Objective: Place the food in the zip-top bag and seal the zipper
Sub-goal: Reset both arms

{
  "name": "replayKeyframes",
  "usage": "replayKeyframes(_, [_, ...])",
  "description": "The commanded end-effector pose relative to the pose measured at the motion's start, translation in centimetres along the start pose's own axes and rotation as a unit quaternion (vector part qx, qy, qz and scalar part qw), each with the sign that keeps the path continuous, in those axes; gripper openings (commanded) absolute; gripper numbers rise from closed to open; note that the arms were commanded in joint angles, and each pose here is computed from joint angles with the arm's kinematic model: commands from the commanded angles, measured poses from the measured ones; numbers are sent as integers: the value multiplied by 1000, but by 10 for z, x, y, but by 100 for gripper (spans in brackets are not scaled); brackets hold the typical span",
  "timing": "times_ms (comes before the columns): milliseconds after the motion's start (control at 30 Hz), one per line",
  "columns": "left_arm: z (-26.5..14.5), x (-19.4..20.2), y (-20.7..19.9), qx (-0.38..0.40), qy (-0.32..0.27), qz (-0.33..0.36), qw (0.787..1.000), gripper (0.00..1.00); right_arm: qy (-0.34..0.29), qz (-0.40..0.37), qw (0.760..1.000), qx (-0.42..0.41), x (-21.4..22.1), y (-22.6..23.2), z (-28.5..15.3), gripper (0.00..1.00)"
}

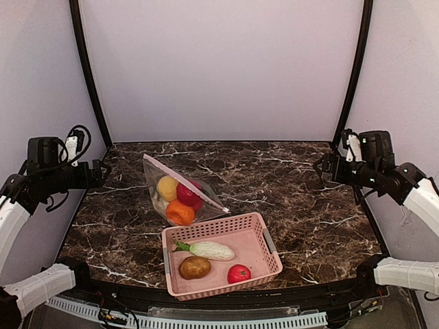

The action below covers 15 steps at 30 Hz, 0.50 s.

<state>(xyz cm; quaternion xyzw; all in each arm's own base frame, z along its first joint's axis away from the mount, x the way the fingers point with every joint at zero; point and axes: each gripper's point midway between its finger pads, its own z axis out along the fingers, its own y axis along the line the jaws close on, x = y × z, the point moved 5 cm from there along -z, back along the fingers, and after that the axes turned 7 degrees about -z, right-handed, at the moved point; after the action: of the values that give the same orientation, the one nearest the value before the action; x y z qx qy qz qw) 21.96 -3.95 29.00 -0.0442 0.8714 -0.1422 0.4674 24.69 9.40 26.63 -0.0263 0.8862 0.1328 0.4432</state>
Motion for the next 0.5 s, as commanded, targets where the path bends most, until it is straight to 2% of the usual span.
replayKeyframes(0, [-14, 4, 10, -29, -39, 18, 999, 99, -88, -45, 995, 6, -12, -5, -22, 99])
replayKeyframes(167, [-21, 9, 22, -69, -53, 13, 996, 99, -157, -89, 984, -11, -12, -4, -42, 99])
replayKeyframes(267, [-21, 16, 23, -65, -58, 10, 996, 99, -187, -101, 977, -1, -8, -9, -50, 98])
replayKeyframes(467, [-18, 33, 28, -62, -69, -2, 996, 99, -201, -108, 973, 27, 8, -22, -57, 99])
